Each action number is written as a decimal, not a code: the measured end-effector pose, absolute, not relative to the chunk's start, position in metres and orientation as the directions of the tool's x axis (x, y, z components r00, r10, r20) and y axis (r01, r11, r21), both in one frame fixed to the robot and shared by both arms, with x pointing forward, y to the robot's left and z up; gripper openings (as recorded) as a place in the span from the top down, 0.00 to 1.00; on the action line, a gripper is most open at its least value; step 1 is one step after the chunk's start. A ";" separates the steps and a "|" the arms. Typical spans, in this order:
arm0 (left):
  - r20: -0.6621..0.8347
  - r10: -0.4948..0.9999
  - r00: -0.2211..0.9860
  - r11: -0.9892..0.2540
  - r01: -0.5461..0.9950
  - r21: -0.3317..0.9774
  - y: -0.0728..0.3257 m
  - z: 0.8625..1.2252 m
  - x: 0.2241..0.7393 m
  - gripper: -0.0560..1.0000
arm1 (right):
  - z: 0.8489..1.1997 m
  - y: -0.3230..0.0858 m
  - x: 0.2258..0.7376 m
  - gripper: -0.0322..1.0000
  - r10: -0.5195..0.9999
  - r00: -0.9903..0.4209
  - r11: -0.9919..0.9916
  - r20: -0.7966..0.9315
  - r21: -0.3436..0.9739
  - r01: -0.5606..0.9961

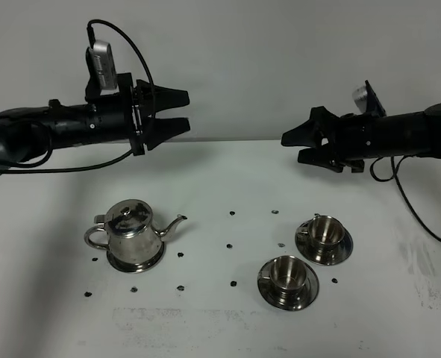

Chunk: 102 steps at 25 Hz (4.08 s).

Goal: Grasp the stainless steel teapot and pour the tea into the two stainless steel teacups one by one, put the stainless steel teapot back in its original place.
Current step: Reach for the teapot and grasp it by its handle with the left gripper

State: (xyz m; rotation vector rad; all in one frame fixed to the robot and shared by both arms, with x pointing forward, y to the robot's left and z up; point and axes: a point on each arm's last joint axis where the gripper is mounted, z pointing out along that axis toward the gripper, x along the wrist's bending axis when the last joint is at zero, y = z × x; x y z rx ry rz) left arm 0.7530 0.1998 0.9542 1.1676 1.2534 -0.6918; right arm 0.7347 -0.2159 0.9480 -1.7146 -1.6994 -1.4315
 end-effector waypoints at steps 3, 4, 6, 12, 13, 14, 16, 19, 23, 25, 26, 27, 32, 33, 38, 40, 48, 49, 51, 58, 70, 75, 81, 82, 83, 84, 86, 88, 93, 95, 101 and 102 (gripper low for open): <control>-0.899 0.238 0.369 0.265 0.865 0.425 0.199 0.978 0.758 0.35 | 0.969 -0.218 0.734 0.43 0.625 -0.416 -0.104 0.660 0.599 0.794; -0.864 0.275 0.422 0.230 0.844 0.485 0.200 0.989 0.759 0.36 | 0.980 -0.220 0.733 0.44 0.654 -0.476 -0.051 0.588 0.663 0.747; -0.768 0.372 0.521 0.132 0.790 0.599 0.201 1.010 0.758 0.37 | 1.002 -0.226 0.732 0.45 0.718 -0.542 0.039 0.436 0.752 0.657; -0.512 0.629 0.586 -0.074 0.700 0.710 0.215 1.057 0.750 0.42 | 1.025 -0.245 0.730 0.47 0.862 -0.475 0.175 0.179 0.774 0.609; -0.486 0.654 0.579 -0.092 0.699 0.709 0.217 1.062 0.747 0.42 | 1.025 -0.248 0.729 0.47 0.873 -0.461 0.191 0.160 0.758 0.623; -0.467 0.670 0.576 -0.104 0.696 0.710 0.219 1.067 0.745 0.42 | 1.025 -0.250 0.727 0.47 0.881 -0.457 0.224 0.123 0.742 0.632; -0.439 0.688 0.578 -0.113 0.683 0.722 0.221 1.081 0.740 0.42 | 1.030 -0.254 0.722 0.47 0.895 -0.443 0.277 0.061 0.703 0.656; -0.397 0.693 0.602 -0.115 0.636 0.763 0.222 1.114 0.727 0.43 | 1.052 -0.253 0.708 0.48 0.898 -0.439 0.342 -0.024 0.667 0.662; -0.350 0.702 0.620 -0.126 0.592 0.796 0.223 1.149 0.704 0.45 | 1.104 -0.248 0.675 0.50 0.902 -0.424 0.350 -0.085 0.719 0.601; -0.340 0.711 0.616 -0.127 0.588 0.799 0.225 1.156 0.692 0.46 | 1.128 -0.248 0.648 0.50 0.904 -0.413 0.346 -0.112 0.760 0.550; -0.331 0.717 0.613 -0.131 0.585 0.800 0.226 1.157 0.686 0.46 | 1.140 -0.247 0.633 0.50 0.905 -0.406 0.342 -0.125 0.782 0.521; -0.319 0.724 0.612 -0.137 0.580 0.803 0.227 1.156 0.679 0.47 | 1.143 -0.248 0.620 0.50 0.908 -0.397 0.337 -0.133 0.794 0.506; -0.244 0.782 0.573 -0.123 0.526 0.841 0.234 1.160 0.649 0.47 | 1.165 -0.252 0.541 0.51 0.916 -0.367 0.317 -0.164 0.858 0.405; -0.222 0.797 0.562 -0.117 0.505 0.855 0.236 1.162 0.642 0.47 | 1.169 -0.253 0.525 0.51 0.917 -0.364 0.310 -0.164 0.867 0.389; -0.107 0.832 0.544 -0.158 0.418 0.894 0.243 1.173 0.604 0.47 | 1.184 -0.258 0.453 0.51 0.924 -0.356 0.267 -0.139 0.901 0.343; -0.058 0.832 0.552 -0.217 0.420 0.881 0.245 1.170 0.593 0.47 | 1.189 -0.261 0.424 0.51 0.927 -0.353 0.245 -0.123 0.914 0.325; 0.228 0.725 0.650 -0.649 0.535 0.541 0.271 1.134 0.575 0.47 | 1.195 -0.271 0.326 0.51 0.934 -0.344 0.193 -0.101 0.950 0.245; 0.259 0.711 0.654 -0.678 0.538 0.500 0.275 1.131 0.575 0.47 | 1.193 -0.271 0.316 0.51 0.935 -0.343 0.184 -0.094 0.953 0.240; 0.331 0.659 0.675 -0.745 0.524 0.414 0.282 1.127 0.577 0.47 | 1.188 -0.273 0.300 0.51 0.936 -0.341 0.169 -0.082 0.957 0.234; 0.375 0.441 0.815 -0.896 0.377 0.234 0.286 1.093 0.597 0.51 | 1.164 -0.278 0.273 0.52 0.944 -0.323 0.162 -0.063 0.943 0.291; 0.412 0.305 0.859 -0.945 0.219 0.242 0.279 1.040 0.640 0.55 | 1.105 -0.288 0.270 0.52 0.971 -0.232 0.174 -0.062 0.848 0.501; 0.438 0.289 0.851 -0.950 0.198 0.242 0.279 1.037 0.644 0.55 | 1.062 -0.289 0.265 0.52 0.971 -0.234 0.176 -0.052 0.816 0.551; 0.428 0.290 0.856 -0.948 0.195 0.253 0.276 1.037 0.644 0.55 | 1.050 -0.292 0.244 0.52 0.971 -0.232 0.176 -0.064 0.846 0.503; 0.421 0.289 0.860 -0.948 0.194 0.253 0.275 1.036 0.643 0.55 | 1.048 -0.292 0.240 0.52 0.971 -0.228 0.176 -0.069 0.855 0.489; 0.414 0.283 0.865 -0.949 0.190 0.252 0.272 1.036 0.642 0.55 | 1.048 -0.293 0.237 0.52 0.973 -0.222 0.169 -0.069 0.865 0.472; 0.408 0.277 0.870 -0.950 0.186 0.250 0.270 1.036 0.642 0.55 | 1.048 -0.293 0.235 0.52 0.974 -0.216 0.161 -0.065 0.871 0.464; 0.394 0.251 0.884 -0.956 0.163 0.243 0.263 1.035 0.639 0.55 | 1.048 -0.294 0.234 0.52 0.976 -0.210 0.155 -0.062 0.873 0.462; 0.384 0.228 0.895 -0.961 0.143 0.236 0.258 1.033 0.639 0.55 | 1.048 -0.294 0.235 0.52 0.976 -0.207 0.154 -0.062 0.873 0.463; 0.316 0.211 0.925 -0.965 0.146 0.218 0.254 1.007 0.645 0.55 | 1.048 -0.294 0.234 0.52 0.976 -0.208 0.154 -0.062 0.874 0.461; 0.293 0.201 0.935 -0.969 0.147 0.199 0.255 0.996 0.647 0.55 | 1.048 -0.294 0.234 0.52 0.977 -0.204 0.152 -0.061 0.874 0.462; 0.275 0.195 0.942 -0.971 0.147 0.187 0.255 0.990 0.648 0.55 | 1.048 -0.293 0.235 0.52 0.992 -0.111 0.106 -0.060 0.874 0.474; 0.272 0.195 0.942 -0.971 0.147 0.187 0.255 0.990 0.648 0.55 | 1.048 -0.293 0.235 0.52 0.993 -0.103 0.102 -0.060 0.874 0.475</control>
